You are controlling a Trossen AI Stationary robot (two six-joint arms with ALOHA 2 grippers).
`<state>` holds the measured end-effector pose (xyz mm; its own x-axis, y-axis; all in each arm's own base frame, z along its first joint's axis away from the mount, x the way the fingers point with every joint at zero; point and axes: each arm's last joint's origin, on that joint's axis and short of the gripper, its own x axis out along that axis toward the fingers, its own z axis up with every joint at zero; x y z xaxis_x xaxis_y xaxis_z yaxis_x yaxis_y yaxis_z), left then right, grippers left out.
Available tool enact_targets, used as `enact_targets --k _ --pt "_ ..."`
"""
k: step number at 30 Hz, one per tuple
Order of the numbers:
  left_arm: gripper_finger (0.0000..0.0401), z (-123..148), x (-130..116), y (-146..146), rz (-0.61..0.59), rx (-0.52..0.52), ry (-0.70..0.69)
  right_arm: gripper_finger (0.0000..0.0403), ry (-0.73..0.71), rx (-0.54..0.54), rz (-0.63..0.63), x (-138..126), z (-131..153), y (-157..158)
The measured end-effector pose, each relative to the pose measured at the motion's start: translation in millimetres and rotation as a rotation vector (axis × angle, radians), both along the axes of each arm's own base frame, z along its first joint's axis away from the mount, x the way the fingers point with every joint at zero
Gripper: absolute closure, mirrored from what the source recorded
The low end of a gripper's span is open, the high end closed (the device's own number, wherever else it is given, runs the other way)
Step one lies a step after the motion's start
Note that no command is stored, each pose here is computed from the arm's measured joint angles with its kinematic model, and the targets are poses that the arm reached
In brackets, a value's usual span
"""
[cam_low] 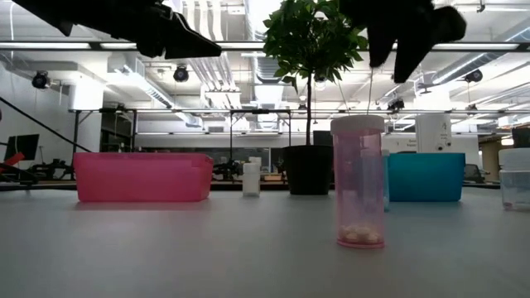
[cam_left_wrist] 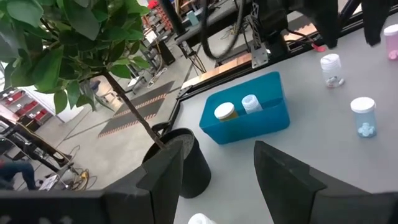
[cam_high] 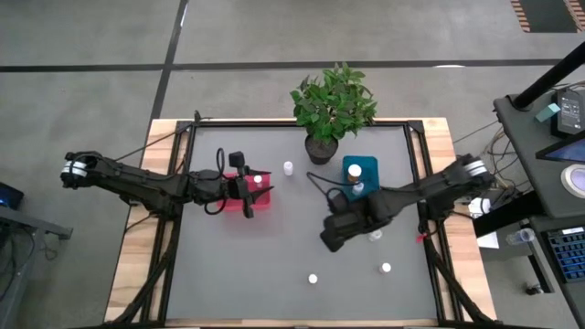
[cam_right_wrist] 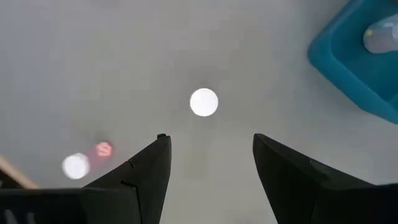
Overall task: Pick and place medicine bottles into bin by pill shape (circle, oval)
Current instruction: Put the small blue pill bottle into the pink bin
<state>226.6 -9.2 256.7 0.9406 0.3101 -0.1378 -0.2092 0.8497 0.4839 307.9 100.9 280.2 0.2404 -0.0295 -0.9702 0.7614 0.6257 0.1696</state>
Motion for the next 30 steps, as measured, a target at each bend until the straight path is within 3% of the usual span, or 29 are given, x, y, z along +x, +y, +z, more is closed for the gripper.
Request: enact_targets --k 13,30 --pt "0.0223 -0.4 -0.1 0.0 0.001 -0.001 0.004 0.0188 0.173 -0.011 0.058 32.0 -50.9 0.7" --pt "0.0223 -0.7 -0.1 0.0 0.001 -0.001 0.005 0.0189 0.204 -0.03 0.132 50.2 -86.2 3.4"
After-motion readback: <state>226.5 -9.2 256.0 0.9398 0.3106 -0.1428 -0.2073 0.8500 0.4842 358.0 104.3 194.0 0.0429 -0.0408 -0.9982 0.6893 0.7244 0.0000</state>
